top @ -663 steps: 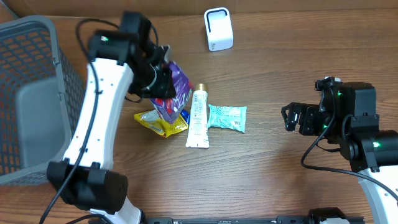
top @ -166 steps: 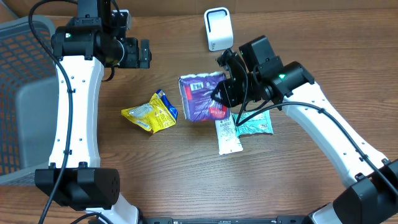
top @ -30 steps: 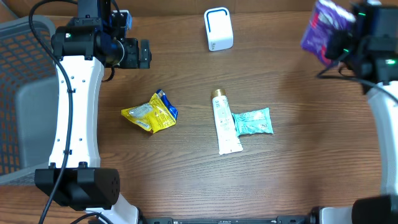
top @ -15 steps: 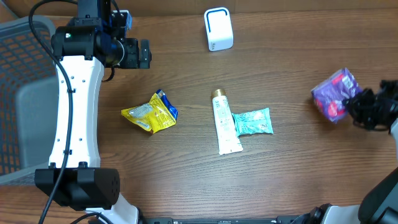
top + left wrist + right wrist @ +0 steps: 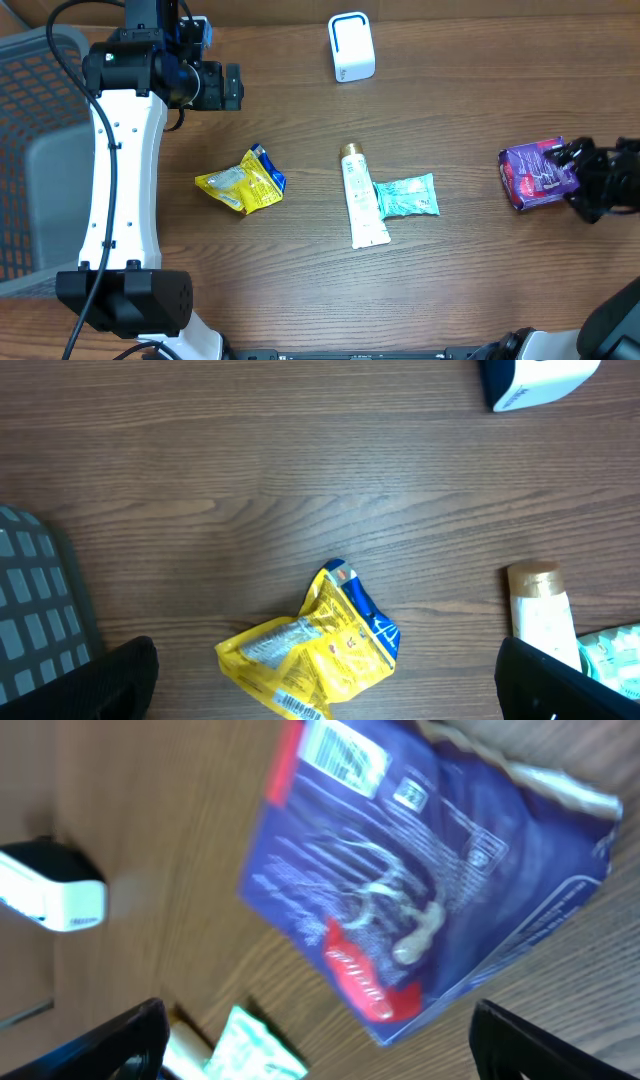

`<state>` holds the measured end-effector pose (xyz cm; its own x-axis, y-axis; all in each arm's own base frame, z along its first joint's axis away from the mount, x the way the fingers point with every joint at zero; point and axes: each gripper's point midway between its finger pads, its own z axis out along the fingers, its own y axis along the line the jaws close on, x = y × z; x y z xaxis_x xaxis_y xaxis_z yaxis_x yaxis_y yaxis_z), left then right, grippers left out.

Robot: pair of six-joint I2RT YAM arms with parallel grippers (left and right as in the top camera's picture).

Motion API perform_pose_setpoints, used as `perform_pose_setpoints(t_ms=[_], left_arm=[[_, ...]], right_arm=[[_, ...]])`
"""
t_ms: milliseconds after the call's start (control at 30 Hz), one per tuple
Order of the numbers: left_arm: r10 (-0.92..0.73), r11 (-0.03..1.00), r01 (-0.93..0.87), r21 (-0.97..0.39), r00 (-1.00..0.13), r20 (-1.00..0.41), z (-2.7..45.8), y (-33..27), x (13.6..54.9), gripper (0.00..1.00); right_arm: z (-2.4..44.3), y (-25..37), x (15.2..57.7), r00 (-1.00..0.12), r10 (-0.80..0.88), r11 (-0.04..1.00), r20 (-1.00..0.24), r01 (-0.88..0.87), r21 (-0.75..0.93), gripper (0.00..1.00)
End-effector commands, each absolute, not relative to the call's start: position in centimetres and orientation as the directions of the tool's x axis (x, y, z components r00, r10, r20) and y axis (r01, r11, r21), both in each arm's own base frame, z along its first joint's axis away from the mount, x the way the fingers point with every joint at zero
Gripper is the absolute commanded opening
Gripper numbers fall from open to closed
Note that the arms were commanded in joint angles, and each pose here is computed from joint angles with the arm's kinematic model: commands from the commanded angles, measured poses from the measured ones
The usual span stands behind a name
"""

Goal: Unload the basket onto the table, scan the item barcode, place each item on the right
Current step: 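Carry the purple box right and set it down at the table's right edge, then reach the right gripper back and grasp the white gold-capped tube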

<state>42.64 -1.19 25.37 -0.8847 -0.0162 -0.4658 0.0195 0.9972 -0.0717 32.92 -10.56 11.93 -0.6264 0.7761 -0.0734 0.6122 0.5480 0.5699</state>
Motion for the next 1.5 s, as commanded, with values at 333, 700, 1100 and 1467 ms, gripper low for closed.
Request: perform_pose_setpoints(t_ms=[333, 700, 1100, 1467], left_arm=[[0.002, 0.998, 0.032, -0.059, -0.890, -0.455, 24.8, -0.9, 42.8, 1.00], [0.004, 0.998, 0.035, -0.059, -0.890, -0.455, 24.8, -1.0, 42.8, 1.00], [0.008, 0.997, 0.039, -0.059, -0.890, -0.455, 24.8, -1.2, 42.8, 0.99], [0.009, 0.997, 0.040, -0.059, -0.890, -0.455, 24.8, -1.2, 42.8, 1.00]], right_arm=[[20.9, -1.4, 37.0, -0.852, 0.445, 0.801, -0.276, 0.241, 0.547, 1.00], [19.6, 14.0, 37.2, -0.869, -0.174, 0.840, -0.464, -0.377, 0.390, 0.99], [9.1, 20.7, 35.0, -0.889, -0.397, 0.768, -0.229, -0.458, 0.447, 0.92], [6.1, 23.3, 35.4, -0.855, -0.448, 0.664, -0.262, -0.514, 0.544, 0.83]])
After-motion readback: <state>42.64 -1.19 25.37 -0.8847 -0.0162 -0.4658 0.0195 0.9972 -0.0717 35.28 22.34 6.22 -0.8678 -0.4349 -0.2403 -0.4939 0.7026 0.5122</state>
